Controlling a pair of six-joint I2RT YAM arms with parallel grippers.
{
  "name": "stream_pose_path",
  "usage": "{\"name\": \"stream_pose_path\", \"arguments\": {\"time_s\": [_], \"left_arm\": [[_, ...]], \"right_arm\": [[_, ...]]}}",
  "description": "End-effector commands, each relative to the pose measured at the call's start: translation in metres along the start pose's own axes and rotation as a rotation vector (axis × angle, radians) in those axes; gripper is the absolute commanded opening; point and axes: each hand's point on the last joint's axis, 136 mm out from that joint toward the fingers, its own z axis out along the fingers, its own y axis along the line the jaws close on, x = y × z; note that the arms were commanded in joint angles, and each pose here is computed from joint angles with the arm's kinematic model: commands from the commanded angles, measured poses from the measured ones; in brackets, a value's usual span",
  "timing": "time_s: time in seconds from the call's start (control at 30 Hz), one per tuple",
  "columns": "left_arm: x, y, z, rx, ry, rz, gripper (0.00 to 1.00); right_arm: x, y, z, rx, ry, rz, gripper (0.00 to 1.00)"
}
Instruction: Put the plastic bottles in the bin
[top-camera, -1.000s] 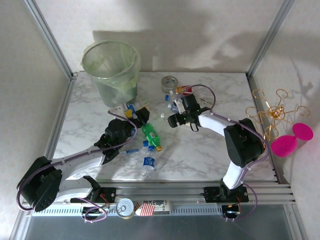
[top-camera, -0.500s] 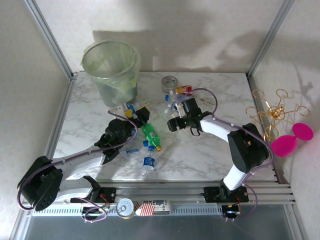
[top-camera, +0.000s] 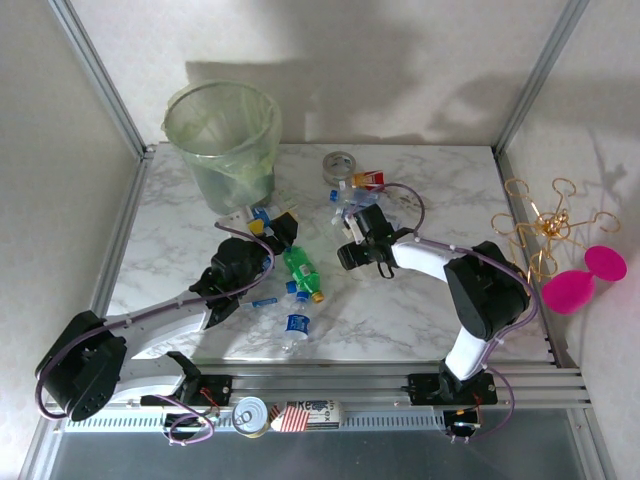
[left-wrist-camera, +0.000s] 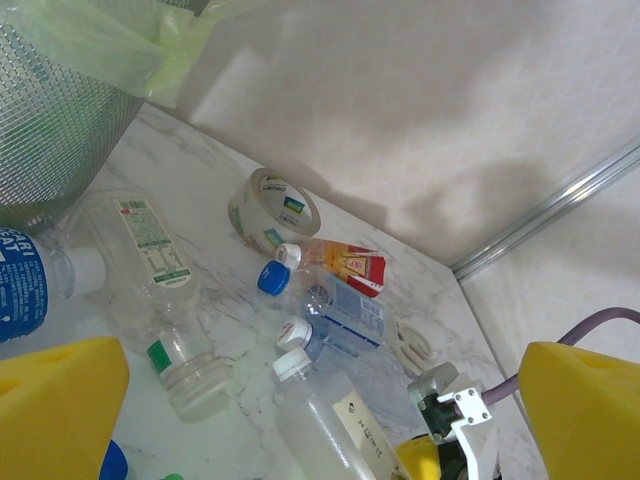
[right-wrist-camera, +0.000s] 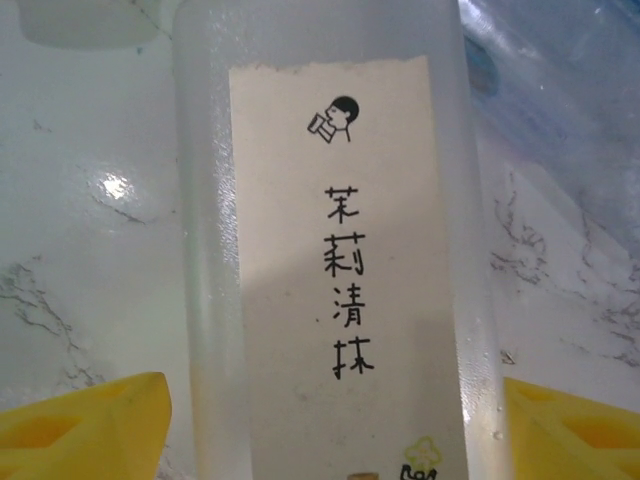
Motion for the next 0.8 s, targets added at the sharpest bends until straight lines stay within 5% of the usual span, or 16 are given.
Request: {"name": "stream_pose_path", "arguments": {"time_s": [0.0, 0.23, 0.77], "left_arm": [[-0.006, -0.006, 0.003, 0.008, -0.014, -0.027, 0.99], [-0.005, -0.016, 0.006, 0.042, 0.013, -0.055, 0.99], [0.006, -0.07, 0.013, 0.272, 0.097, -0.246, 1.0]], "right_arm": [[0.008, -0.001, 0.005, 0.026, 0.018, -0.016, 0.74], [-0.006, 0.006, -0.008, -0.019, -0.057, -0.022, 0.52], [-0.092, 0.066, -0.13, -0.357, -0.608, 0.007, 0.47]]}}
